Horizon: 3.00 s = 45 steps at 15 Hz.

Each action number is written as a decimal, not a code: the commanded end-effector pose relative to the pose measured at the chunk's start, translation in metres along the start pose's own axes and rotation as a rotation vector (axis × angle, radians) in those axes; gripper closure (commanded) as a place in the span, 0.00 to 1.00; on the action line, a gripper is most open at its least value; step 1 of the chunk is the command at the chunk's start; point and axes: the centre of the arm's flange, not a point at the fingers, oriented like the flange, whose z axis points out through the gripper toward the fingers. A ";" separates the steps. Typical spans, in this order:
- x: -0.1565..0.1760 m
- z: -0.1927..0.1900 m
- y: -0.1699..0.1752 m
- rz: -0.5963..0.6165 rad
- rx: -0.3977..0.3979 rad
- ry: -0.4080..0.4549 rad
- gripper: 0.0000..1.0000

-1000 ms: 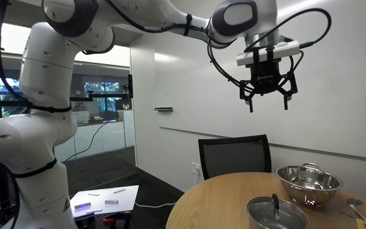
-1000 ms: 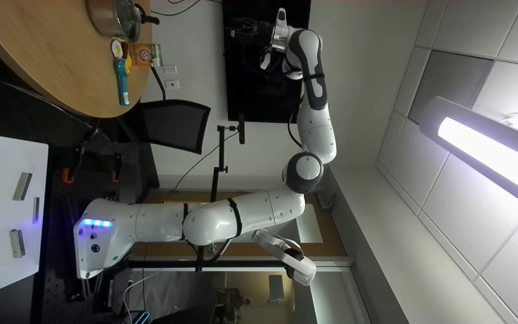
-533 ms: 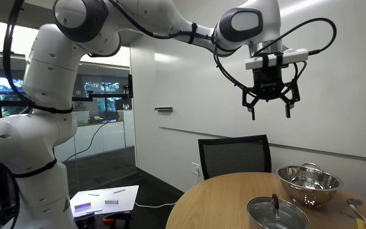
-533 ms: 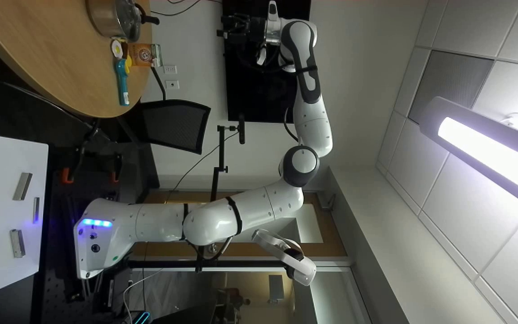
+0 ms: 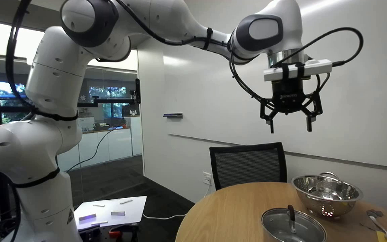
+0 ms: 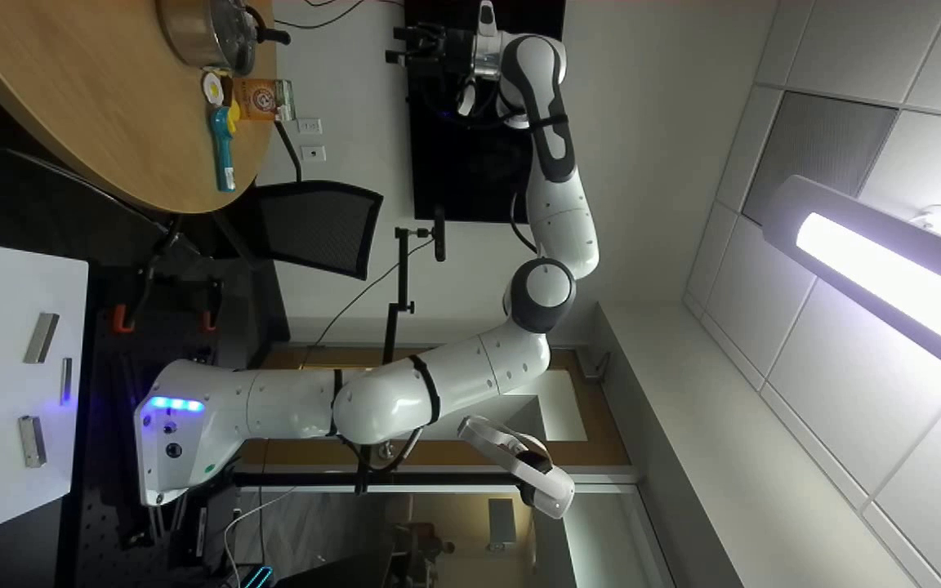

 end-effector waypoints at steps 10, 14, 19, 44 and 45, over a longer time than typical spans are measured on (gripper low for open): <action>0.019 0.067 0.046 -0.107 0.108 0.013 0.00; 0.026 0.090 0.048 -0.103 0.161 -0.007 0.00; 0.031 0.116 0.048 -0.098 0.193 -0.024 0.00; 0.027 0.194 0.030 -0.099 0.269 -0.107 0.00; 0.026 0.197 0.029 -0.096 0.269 -0.112 0.00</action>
